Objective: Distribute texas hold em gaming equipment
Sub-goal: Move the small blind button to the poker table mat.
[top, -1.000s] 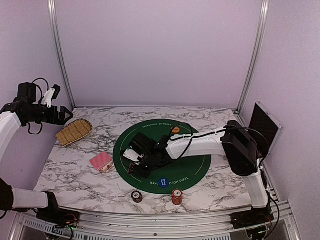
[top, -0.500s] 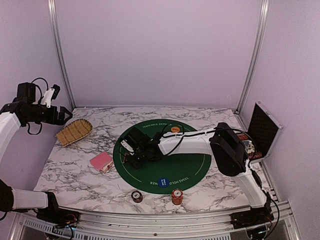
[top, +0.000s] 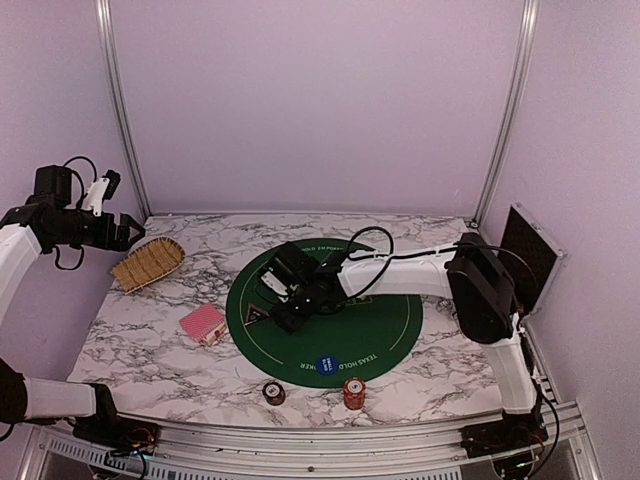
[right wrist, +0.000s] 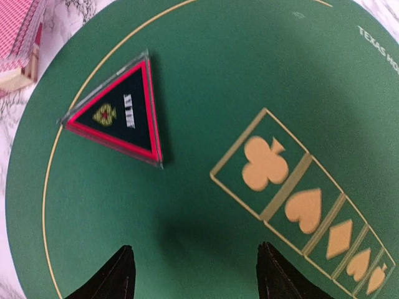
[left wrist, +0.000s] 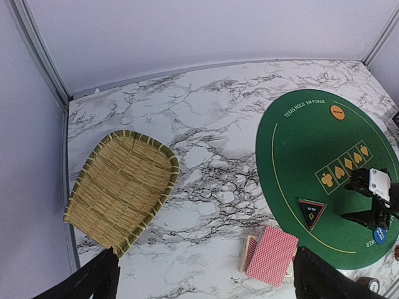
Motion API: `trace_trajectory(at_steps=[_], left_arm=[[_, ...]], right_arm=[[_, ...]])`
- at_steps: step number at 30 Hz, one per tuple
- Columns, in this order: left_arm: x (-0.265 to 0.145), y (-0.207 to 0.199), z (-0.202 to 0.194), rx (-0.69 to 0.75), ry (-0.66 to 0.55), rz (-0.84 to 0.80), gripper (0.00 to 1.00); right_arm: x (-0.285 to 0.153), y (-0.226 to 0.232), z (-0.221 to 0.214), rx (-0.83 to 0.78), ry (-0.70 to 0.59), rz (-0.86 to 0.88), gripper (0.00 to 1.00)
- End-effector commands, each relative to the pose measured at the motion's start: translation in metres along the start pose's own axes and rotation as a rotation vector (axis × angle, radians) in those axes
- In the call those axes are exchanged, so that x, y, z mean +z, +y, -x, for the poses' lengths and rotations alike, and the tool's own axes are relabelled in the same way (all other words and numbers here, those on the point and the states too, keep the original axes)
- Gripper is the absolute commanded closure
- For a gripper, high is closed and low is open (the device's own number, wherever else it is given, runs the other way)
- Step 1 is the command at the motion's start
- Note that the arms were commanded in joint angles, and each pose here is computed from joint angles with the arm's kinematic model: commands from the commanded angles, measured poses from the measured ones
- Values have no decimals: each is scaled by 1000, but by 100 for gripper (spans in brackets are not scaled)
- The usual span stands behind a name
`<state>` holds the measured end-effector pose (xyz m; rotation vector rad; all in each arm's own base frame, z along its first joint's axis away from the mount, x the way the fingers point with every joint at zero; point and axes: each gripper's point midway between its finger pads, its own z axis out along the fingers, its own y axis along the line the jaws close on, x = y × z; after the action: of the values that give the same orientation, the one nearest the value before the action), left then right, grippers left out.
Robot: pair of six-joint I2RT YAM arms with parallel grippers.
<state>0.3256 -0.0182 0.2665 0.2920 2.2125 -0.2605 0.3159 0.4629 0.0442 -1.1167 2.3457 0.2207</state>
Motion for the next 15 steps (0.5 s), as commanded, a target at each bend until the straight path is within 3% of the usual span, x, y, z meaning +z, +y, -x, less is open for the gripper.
trace_trajectory(at_steps=[1, 7, 15], left_arm=[[-7, -3, 5, 8, -12, -6, 1], [-6, -4, 3, 7, -9, -17, 1], [-6, -7, 3, 7, -12, -28, 1]], right_arm=[[-51, -10, -16, 54, 27, 8, 34], [-62, -5, -70, 53, 140, 35, 32], [-59, 15, -83, -12, 195, 37, 27]])
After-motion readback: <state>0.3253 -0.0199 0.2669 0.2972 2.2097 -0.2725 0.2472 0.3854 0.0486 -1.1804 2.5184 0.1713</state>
